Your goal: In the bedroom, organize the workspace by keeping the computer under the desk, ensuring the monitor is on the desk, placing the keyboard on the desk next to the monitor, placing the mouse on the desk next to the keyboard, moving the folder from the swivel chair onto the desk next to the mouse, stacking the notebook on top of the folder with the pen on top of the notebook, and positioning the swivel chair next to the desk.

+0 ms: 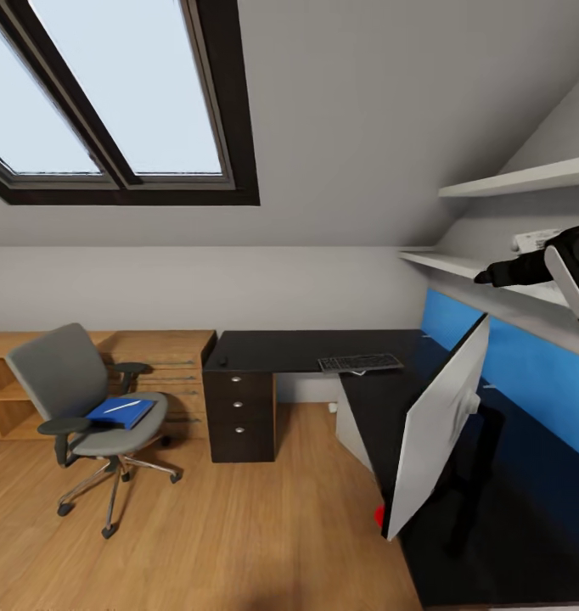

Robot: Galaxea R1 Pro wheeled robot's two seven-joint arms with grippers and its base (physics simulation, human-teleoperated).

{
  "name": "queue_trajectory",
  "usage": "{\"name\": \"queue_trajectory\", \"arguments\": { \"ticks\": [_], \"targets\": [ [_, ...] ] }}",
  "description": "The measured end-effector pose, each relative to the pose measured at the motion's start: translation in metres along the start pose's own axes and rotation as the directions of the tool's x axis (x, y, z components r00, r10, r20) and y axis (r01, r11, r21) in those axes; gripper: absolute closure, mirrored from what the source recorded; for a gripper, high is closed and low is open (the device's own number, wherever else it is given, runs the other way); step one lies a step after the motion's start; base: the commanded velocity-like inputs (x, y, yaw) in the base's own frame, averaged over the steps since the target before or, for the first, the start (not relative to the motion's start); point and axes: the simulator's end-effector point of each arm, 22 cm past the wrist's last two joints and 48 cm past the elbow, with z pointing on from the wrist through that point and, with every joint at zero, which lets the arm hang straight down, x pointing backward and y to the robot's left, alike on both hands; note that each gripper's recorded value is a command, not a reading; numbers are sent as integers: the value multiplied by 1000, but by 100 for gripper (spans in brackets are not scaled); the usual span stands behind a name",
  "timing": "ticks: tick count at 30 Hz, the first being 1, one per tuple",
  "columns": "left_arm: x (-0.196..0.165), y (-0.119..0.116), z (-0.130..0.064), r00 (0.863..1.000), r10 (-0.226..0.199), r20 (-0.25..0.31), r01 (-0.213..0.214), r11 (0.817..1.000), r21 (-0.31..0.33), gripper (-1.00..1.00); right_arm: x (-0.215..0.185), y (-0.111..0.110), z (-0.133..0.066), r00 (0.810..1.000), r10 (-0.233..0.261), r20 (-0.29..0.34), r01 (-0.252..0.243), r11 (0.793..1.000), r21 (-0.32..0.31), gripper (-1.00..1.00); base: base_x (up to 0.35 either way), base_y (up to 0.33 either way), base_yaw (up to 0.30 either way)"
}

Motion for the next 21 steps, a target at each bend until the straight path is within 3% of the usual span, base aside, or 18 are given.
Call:
{"name": "queue_trajectory", "arguments": {
  "ticks": [6, 15, 21],
  "targets": [
    [3, -7, -1, 1000, -5, -4, 5, 1000, 7, -100, 5, 2, 0, 999, 39, -4, -39, 998, -44, -100, -6, -345, 0],
    [3, -7, -2, 1000, -6, -5, 6, 1000, 8, -100, 8, 19, -13, 998, 38, 44, -32, 993, -118, -100, -1, -347, 0],
    [3, -7, -2, 1000, -6, -5, 6, 1000, 7, -100, 26, 23, -12, 999, 44, 28, -39, 988, -153, -100, -28, -344, 0]
  ]
}}
